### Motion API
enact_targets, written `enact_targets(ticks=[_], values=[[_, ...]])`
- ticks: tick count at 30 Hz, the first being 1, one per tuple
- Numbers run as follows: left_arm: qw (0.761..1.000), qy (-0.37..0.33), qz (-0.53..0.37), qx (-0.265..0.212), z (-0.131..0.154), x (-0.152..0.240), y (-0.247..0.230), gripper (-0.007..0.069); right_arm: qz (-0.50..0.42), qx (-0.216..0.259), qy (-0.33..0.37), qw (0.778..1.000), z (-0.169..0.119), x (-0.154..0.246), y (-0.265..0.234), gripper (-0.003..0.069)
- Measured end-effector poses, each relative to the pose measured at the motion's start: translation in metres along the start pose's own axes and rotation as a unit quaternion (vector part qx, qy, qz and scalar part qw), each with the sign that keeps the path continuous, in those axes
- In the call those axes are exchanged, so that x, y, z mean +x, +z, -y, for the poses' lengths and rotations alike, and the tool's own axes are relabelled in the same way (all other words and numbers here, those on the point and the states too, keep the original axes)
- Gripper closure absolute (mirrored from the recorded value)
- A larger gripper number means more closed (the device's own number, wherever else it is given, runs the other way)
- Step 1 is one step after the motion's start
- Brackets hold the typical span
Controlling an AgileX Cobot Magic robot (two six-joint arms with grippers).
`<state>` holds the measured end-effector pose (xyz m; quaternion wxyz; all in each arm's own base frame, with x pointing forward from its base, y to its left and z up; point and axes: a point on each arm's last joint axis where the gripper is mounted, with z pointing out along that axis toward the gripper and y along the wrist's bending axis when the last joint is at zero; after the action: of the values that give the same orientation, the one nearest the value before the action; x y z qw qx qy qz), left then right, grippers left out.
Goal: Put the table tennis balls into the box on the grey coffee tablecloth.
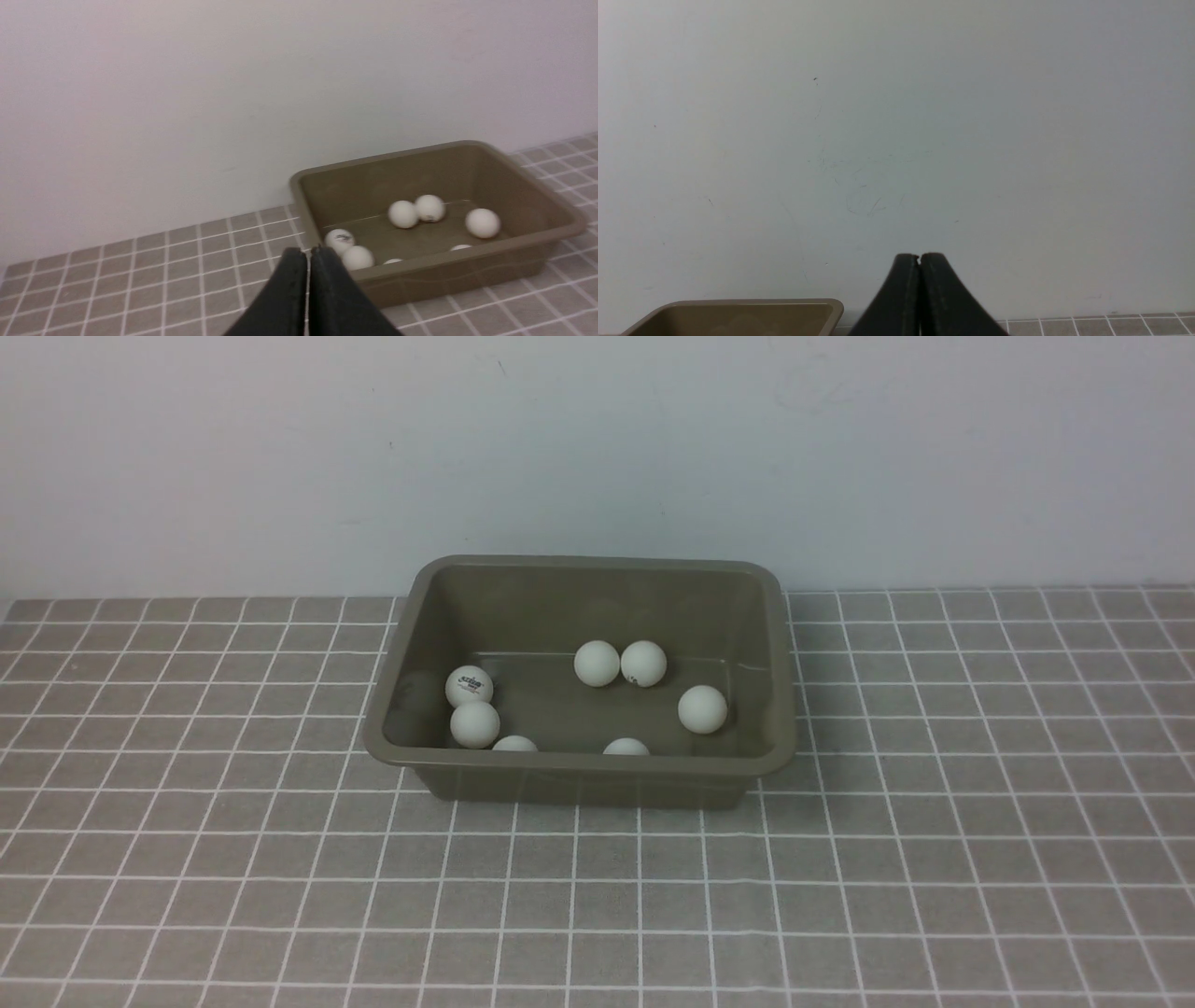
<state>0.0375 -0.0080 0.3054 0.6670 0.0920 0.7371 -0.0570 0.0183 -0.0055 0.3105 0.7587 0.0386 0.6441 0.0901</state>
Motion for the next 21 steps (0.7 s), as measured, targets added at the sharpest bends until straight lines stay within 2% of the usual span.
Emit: enact_targets(ticks=[1, 4, 6, 10, 21], values=[[1.0, -0.002, 0.004, -0.003, 0.0, 0.003, -0.001, 0.063, 0.0, 0.0, 0.0, 1.0, 0.0, 0.0, 0.0, 0.0673], [0.999, -0.005, -0.006, -0.046, -0.002, 0.051, 0.007, 0.063, 0.0, 0.0, 0.0, 1.0, 0.0, 0.0, 0.0, 0.0673], [0.997, -0.009, -0.047, -0.067, -0.003, 0.088, 0.017, 0.063, 0.0, 0.0, 0.0, 1.0, 0.0, 0.0, 0.0, 0.0673], [0.991, -0.015, -0.106, -0.076, -0.004, 0.129, 0.026, 0.063, 0.001, 0.0, 0.0, 1.0, 0.0, 0.0, 0.0, 0.0673], [0.991, -0.016, -0.106, -0.078, -0.004, 0.133, 0.027, 0.063, 0.001, 0.0, 0.0, 1.0, 0.0, 0.0, 0.0, 0.0673]])
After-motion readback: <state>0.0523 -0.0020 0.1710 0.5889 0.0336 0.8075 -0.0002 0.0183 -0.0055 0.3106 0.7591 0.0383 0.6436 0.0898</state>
